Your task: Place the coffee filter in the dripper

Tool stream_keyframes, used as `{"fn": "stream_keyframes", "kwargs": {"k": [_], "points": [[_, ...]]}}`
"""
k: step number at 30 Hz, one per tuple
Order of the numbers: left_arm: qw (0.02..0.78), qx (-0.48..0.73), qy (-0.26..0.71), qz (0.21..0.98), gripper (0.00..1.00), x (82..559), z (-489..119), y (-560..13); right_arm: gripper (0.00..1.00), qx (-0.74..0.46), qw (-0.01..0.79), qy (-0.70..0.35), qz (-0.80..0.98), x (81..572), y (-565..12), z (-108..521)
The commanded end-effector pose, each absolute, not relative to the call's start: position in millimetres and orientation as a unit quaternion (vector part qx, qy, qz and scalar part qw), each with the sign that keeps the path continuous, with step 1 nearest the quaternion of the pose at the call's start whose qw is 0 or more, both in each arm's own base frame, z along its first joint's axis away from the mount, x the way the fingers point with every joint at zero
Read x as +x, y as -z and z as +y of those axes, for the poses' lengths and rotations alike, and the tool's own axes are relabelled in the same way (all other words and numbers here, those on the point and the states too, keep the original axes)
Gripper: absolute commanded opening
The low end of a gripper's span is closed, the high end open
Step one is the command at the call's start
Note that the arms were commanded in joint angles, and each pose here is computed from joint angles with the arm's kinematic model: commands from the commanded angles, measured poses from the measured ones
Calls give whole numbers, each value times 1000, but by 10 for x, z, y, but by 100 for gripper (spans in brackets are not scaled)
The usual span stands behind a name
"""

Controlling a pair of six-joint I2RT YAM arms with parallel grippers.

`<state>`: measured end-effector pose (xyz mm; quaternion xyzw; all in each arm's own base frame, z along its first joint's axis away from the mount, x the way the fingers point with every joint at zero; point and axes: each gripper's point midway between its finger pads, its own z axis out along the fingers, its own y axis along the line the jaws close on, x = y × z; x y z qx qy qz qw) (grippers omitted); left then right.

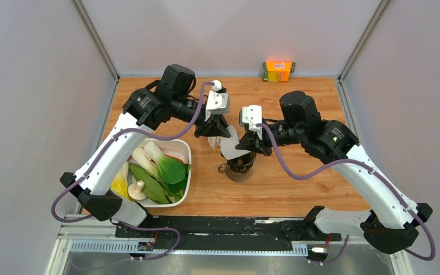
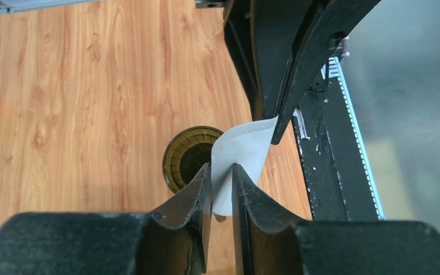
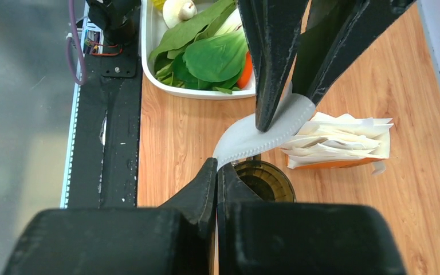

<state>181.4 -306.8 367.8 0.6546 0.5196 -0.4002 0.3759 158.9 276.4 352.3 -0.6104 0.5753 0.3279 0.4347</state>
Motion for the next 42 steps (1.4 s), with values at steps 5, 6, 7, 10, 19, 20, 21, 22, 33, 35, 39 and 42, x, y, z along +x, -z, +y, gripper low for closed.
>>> {"fn": "stream_keyframes", "kwargs": {"k": [5,6,7,10,19,20,21,22,33,35,39,42], "points": [[415,585,410,563,39,1687,-2855,-3750,0,-571,507,-397,510,1375,-3979,2735],[424,584,415,553,40,1668,-2858,-3779,0,-567,513,-400,505,1364,-3988,2734],[432,578,422,549,42,1624,-2841,-3782,0,-564,518,-402,501,1352,-3997,2732],[426,570,455,536,45,1503,-2855,-3817,0,-560,525,-409,493,1344,-4013,2748],[394,538,559,493,38,1237,-2950,-3977,0,-541,528,-426,497,1360,-4072,2791],[397,537,559,492,32,1228,-2942,-3971,0,-539,527,-427,500,1365,-4067,2793],[400,537,558,491,19,1233,-2943,-3976,1,-537,529,-425,502,1377,-4067,2789],[405,538,553,490,6,1248,-2943,-3986,8,-534,532,-421,505,1397,-4067,2783],[359,574,500,540,0,1335,-2926,-3699,74,-569,511,-391,512,1444,-3978,2781],[354,582,493,542,0,1355,-2940,-3671,63,-581,497,-399,506,1427,-3972,2821],[336,591,476,558,0,1424,-2960,-3571,40,-583,477,-407,517,1465,-3945,2886],[326,601,464,563,0,1431,-2939,-3570,16,-586,470,-405,522,1489,-3902,2902]]}}
